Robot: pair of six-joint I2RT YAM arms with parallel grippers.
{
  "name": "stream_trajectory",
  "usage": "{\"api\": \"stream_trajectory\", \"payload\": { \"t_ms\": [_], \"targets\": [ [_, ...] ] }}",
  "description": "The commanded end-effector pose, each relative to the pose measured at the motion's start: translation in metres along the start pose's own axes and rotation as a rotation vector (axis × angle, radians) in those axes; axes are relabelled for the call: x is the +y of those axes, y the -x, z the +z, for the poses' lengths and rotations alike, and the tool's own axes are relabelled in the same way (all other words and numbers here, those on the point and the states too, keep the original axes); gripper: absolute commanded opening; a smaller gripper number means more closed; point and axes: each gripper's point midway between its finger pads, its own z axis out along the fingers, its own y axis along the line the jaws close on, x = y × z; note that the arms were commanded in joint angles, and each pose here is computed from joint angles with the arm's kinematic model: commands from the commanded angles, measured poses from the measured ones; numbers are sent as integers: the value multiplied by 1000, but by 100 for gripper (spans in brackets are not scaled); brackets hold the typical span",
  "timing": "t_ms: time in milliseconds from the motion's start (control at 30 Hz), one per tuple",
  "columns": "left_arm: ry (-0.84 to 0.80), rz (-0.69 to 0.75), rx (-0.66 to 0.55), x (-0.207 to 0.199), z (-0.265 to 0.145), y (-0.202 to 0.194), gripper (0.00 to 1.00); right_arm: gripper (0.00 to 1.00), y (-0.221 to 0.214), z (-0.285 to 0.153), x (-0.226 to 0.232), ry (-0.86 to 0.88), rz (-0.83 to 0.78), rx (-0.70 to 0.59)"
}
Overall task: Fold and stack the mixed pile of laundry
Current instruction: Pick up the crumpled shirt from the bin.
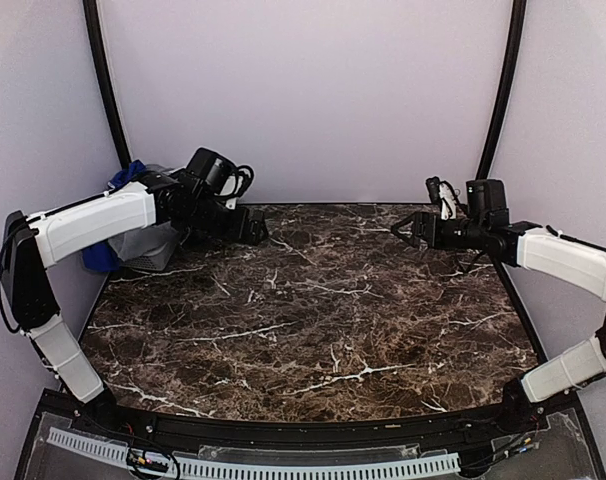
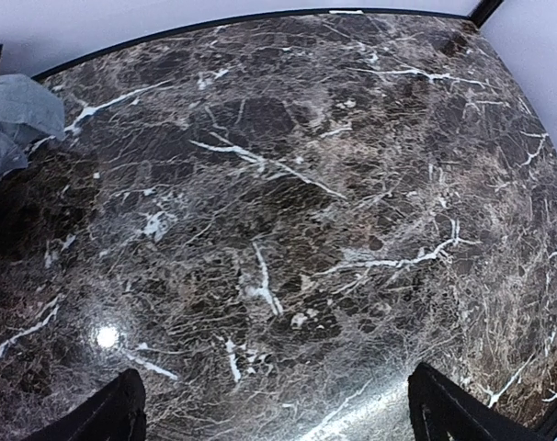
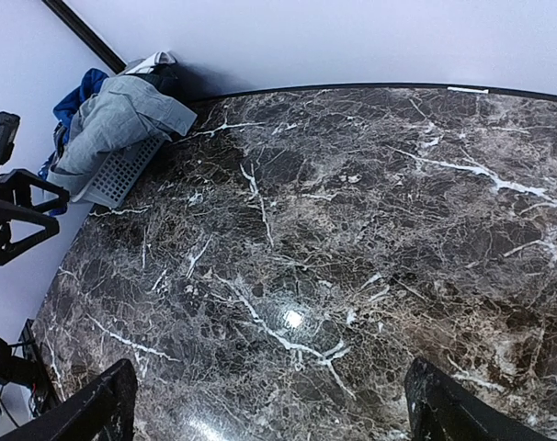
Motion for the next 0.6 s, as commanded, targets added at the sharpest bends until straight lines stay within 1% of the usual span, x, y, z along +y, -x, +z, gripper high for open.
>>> {"api": "stream_trajectory", "payload": {
  "t_ms": [0, 33, 200, 333, 400, 567],
  "targets": [
    [72, -98, -56, 42, -34, 25, 99, 98, 6, 0, 10, 47, -42, -31],
    [94, -119, -60, 51, -41, 29, 99, 99, 6, 0, 10, 48, -43, -32],
    [278, -278, -109, 133, -82, 47, 99, 99, 7, 0, 8, 59, -42, -37],
    [368, -362, -158, 175, -112, 51, 99, 98, 6, 1, 6, 69, -36, -39],
    [400, -396, -147, 189, -116, 47, 99, 98, 6, 2, 5, 73, -31, -40],
    [494, -442, -75, 212, -106, 28, 97, 98, 4, 3, 3, 81, -18, -39]
  ]
}}
